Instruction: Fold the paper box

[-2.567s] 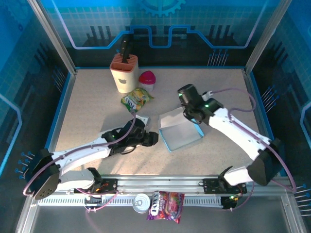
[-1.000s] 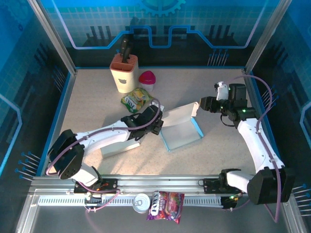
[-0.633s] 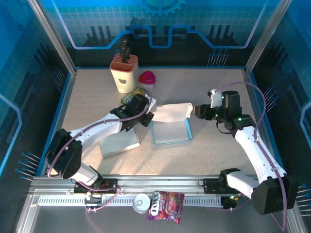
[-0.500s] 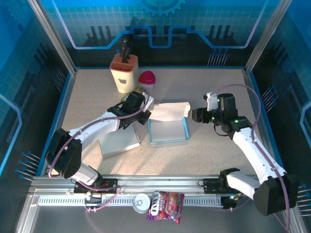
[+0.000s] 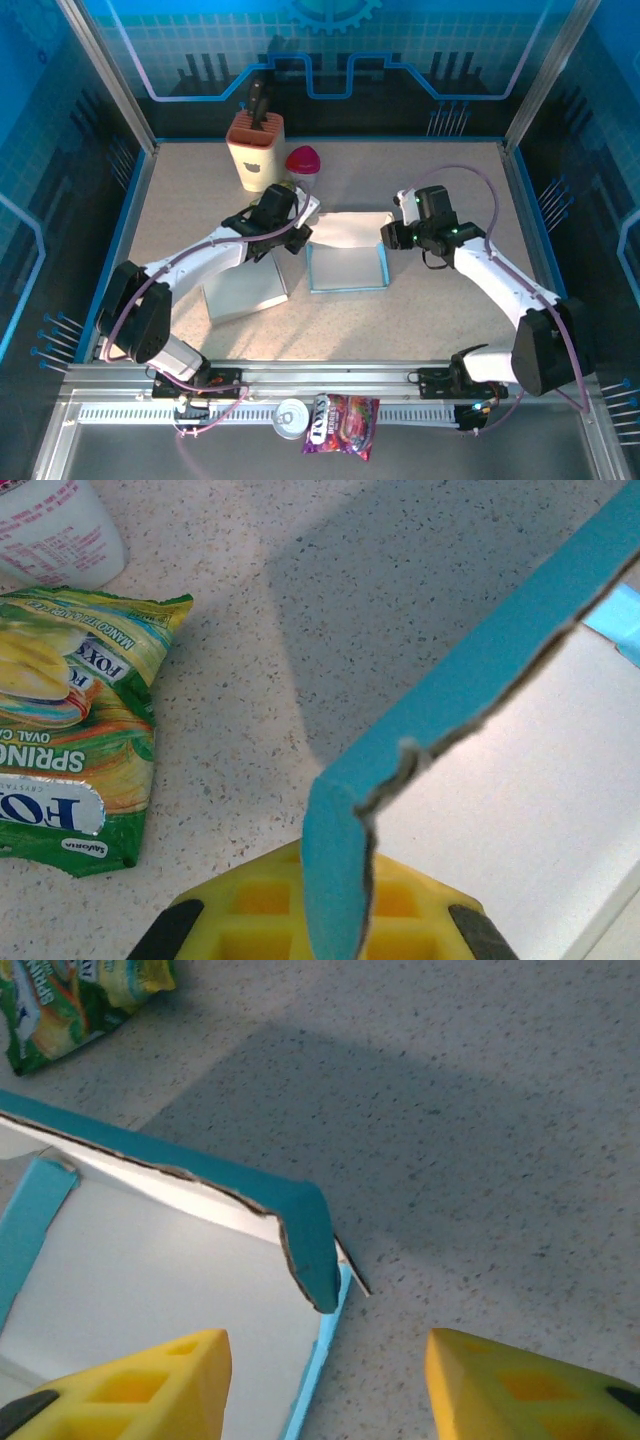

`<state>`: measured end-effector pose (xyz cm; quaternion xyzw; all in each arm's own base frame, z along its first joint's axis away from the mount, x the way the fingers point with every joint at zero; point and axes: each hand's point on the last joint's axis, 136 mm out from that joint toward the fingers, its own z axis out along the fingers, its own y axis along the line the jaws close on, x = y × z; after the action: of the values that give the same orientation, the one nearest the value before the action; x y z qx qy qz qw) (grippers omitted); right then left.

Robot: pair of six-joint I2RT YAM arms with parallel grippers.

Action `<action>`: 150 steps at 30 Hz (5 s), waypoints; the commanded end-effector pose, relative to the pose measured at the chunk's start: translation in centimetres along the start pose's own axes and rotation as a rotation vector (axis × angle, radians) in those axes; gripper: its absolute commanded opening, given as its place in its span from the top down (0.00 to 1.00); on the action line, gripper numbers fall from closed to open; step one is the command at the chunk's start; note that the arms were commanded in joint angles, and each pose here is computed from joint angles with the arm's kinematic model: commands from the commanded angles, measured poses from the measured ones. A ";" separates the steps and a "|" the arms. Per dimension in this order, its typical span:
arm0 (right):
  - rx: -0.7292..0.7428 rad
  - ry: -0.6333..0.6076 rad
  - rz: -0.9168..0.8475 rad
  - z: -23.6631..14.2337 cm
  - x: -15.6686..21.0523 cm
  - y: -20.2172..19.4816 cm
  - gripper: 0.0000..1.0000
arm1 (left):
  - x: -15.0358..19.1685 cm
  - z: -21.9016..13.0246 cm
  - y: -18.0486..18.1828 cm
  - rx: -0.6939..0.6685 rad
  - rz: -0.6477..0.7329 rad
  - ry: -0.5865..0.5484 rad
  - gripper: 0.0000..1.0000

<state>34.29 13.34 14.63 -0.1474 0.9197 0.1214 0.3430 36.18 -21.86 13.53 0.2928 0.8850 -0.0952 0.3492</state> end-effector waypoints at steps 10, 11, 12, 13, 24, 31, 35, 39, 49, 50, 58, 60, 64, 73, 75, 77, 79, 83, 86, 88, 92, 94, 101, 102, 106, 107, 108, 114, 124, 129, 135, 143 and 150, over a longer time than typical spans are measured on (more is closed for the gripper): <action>0.016 -0.017 -0.053 1.9 -2.2 -0.1 0.64 | -1.5 0.3 0.2 0.005 0.007 -0.028 1.00; 0.023 -0.017 -0.056 1.9 -2.2 -0.3 0.64 | -1.5 0.4 0.2 0.006 0.007 -0.027 1.00; 0.025 -0.021 -0.056 2.0 -2.3 -0.3 0.65 | -1.6 0.3 0.3 0.003 0.007 -0.027 1.00; 0.026 -0.026 -0.057 1.9 -2.4 -0.3 0.66 | -1.6 0.3 0.3 0.003 0.007 -0.028 1.00; 0.055 -0.008 -0.068 2.6 -2.3 -0.2 0.93 | -2.2 0.7 0.4 0.006 -0.055 -0.029 1.00; 0.138 -0.071 -0.046 1.5 -3.3 0.3 1.00 | -3.7 0.4 0.4 0.000 -0.226 -0.088 1.00; 0.208 -0.131 0.022 0.7 -4.5 0.6 1.00 | -5.0 0.7 -0.4 -0.008 -0.308 -0.126 1.00; 0.205 -0.219 0.131 0.4 -5.4 1.2 1.00 | -6.0 1.7 -0.2 -0.033 -0.403 -0.155 1.00; 0.179 -0.355 0.261 0.7 -6.7 1.1 1.00 | -8.2 3.2 -0.6 0.025 -0.470 -0.275 1.00; 0.185 -0.354 0.267 1.2 -5.7 0.8 1.00 | -8.3 3.2 -0.8 0.040 -0.468 -0.293 1.00; 0.121 -0.592 0.277 -0.5 -4.7 0.5 1.00 | -7.0 2.5 -2.1 0.119 -0.404 -0.414 1.00; 0.118 -0.602 0.285 -0.5 -4.1 0.4 1.00 | -6.4 2.5 -2.4 0.139 -0.395 -0.433 1.00; 0.106 -0.613 0.251 -0.6 -3.4 1.4 1.00 | -5.4 2.5 -3.2 0.186 -0.389 -0.458 1.00; 0.161 -0.567 0.218 -0.3 -0.4 1.4 1.00 | -2.7 2.9 -4.3 0.183 -0.373 -0.469 1.00; 0.174 -0.548 0.216 -0.2 0.0 1.2 0.98 | -2.1 3.1 -4.4 0.178 -0.371 -0.472 1.00; 0.185 -0.534 0.212 0.0 0.4 1.0 0.97 | -1.7 3.3 -4.6 0.184 -0.376 -0.470 1.00; 0.186 -0.524 0.204 0.0 0.7 1.1 0.96 | -1.5 3.5 -5.1 0.189 -0.371 -0.468 1.00; 0.195 -0.494 0.207 -0.1 1.0 1.3 0.94 | -0.9 3.8 -6.0 0.179 -0.353 -0.465 1.00; 0.218 -0.465 0.220 -0.2 1.6 1.0 0.90 | -0.2 4.0 -6.4 0.155 -0.338 -0.471 1.00; 0.221 -0.453 0.221 -0.1 1.9 0.9 0.90 | 0.0 3.9 -6.3 0.140 -0.341 -0.483 1.00; 0.219 -0.454 0.212 0.0 1.9 1.0 0.91 | -0.2 3.8 -6.4 0.146 -0.364 -0.485 1.00; 0.219 -0.460 0.194 0.0 1.4 1.2 0.93 | -0.7 3.4 -6.5 0.150 -0.372 -0.493 1.00; 0.197 -0.482 0.185 -0.2 -1.5 1.7 1.00 | -3.8 2.3 -6.2 0.128 -0.358 -0.494 1.00; 0.196 -0.483 0.187 -0.1 -1.7 1.7 1.00 | -3.9 2.4 -6.2 0.123 -0.355 -0.489 1.00; 0.159 -0.511 0.179 0.6 -1.9 1.8 1.00 | -3.4 3.2 -6.3 0.123 -0.344 -0.485 1.00; 0.153 -0.517 0.172 0.8 -1.7 1.8 1.00 | -3.2 3.4 -6.4 0.129 -0.340 -0.492 1.00; 0.145 -0.515 0.165 1.0 -1.4 1.9 1.00 | -2.9 3.5 -6.5 0.138 -0.338 -0.497 1.00; 0.135 -0.498 0.149 1.0 0.6 2.1 1.00 | -0.6 4.2 -7.5 0.195 -0.337 -0.532 1.00; 0.205 -0.335 0.247 -0.3 3.6 1.0 0.81 | 2.2 4.8 -7.4 0.120 -0.320 -0.502 1.00; 0.135 -0.240 0.306 -1.6 4.8 2.3 0.48 | 2.2 4.7 -7.2 0.085 -0.299 -0.491 1.00; 0.011 -0.157 0.413 -4.0 6.2 4.3 0.31 | 2.4 4.8 -7.3 0.045 -0.269 -0.482 1.00; -0.057 -0.113 0.484 -6.9 5.9 5.3 0.22 | 2.1 4.4 -7.1 0.004 -0.266 -0.497 1.00; -0.079 -0.053 0.489 -7.8 6.6 5.8 0.18 | 2.2 4.4 -7.2 -0.009 -0.267 -0.502 1.00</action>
<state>24.05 15.07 16.41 0.0663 0.9061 0.2332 0.3468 33.55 -28.57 9.04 0.1319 0.7949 -0.2236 0.5484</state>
